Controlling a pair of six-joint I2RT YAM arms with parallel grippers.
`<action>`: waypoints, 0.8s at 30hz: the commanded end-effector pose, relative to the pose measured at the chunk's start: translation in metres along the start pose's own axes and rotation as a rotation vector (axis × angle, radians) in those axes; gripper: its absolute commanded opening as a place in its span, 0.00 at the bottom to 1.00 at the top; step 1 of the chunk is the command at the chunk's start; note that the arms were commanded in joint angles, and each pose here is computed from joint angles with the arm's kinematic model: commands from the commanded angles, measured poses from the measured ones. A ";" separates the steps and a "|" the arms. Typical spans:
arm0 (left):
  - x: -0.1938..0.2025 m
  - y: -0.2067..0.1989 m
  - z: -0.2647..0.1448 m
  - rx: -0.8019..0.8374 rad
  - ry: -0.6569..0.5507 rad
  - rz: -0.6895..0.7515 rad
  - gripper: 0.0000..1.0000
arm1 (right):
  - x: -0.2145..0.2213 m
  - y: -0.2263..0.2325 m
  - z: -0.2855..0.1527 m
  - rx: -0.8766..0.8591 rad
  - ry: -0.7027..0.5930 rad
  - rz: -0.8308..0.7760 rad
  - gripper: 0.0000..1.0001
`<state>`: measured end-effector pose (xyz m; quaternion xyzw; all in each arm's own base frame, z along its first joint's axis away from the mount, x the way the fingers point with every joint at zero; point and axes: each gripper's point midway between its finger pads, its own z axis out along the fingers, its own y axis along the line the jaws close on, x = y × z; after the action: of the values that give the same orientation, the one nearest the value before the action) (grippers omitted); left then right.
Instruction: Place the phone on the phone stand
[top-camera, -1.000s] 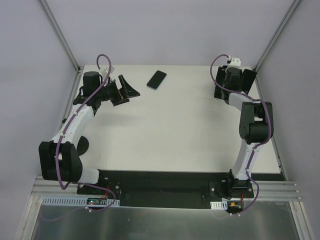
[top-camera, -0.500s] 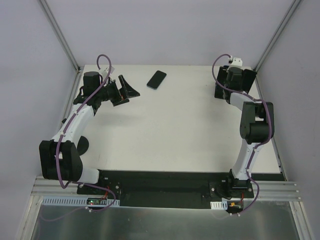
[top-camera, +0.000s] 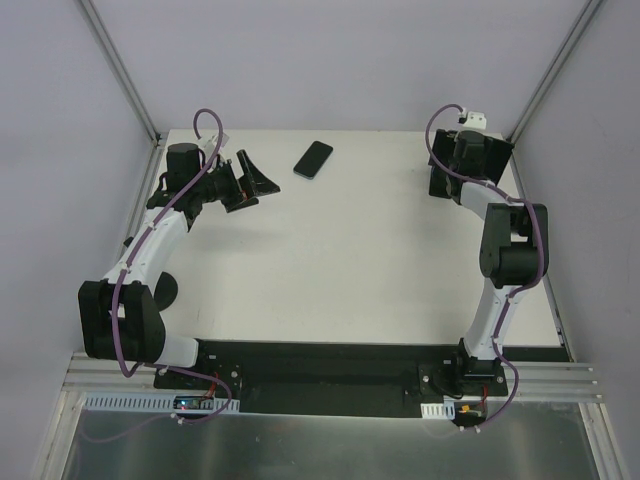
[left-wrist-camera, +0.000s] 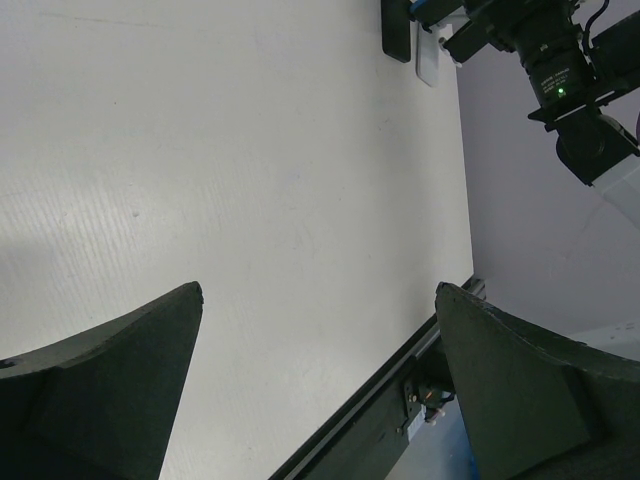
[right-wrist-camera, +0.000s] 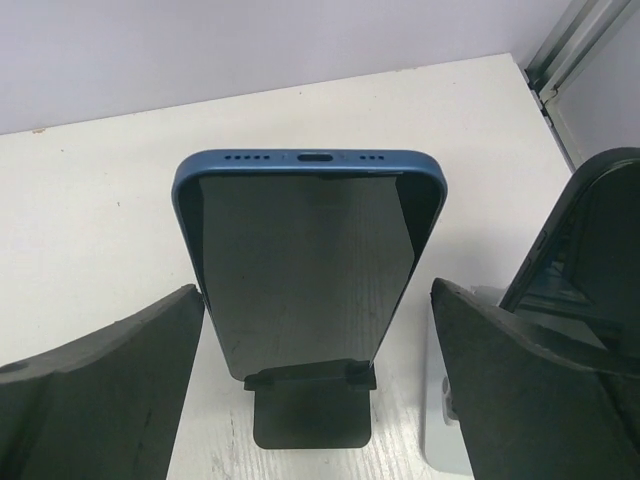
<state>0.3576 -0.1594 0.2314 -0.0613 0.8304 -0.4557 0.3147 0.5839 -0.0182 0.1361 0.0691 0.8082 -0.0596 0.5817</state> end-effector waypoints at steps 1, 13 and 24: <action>-0.003 -0.014 -0.002 0.044 -0.009 0.035 0.99 | -0.055 0.001 -0.014 0.022 -0.100 0.008 0.97; -0.006 -0.018 -0.008 0.034 -0.041 0.068 0.99 | -0.121 0.018 -0.087 0.132 -0.180 -0.108 0.97; -0.009 -0.032 -0.045 -0.098 -0.159 0.111 0.93 | -0.135 0.154 -0.197 -0.300 -0.169 0.003 0.97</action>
<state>0.3519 -0.1492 0.2467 -0.0624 0.8334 -0.4125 0.3624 0.5009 0.1086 0.3066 0.0066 0.7586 -0.0255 0.6510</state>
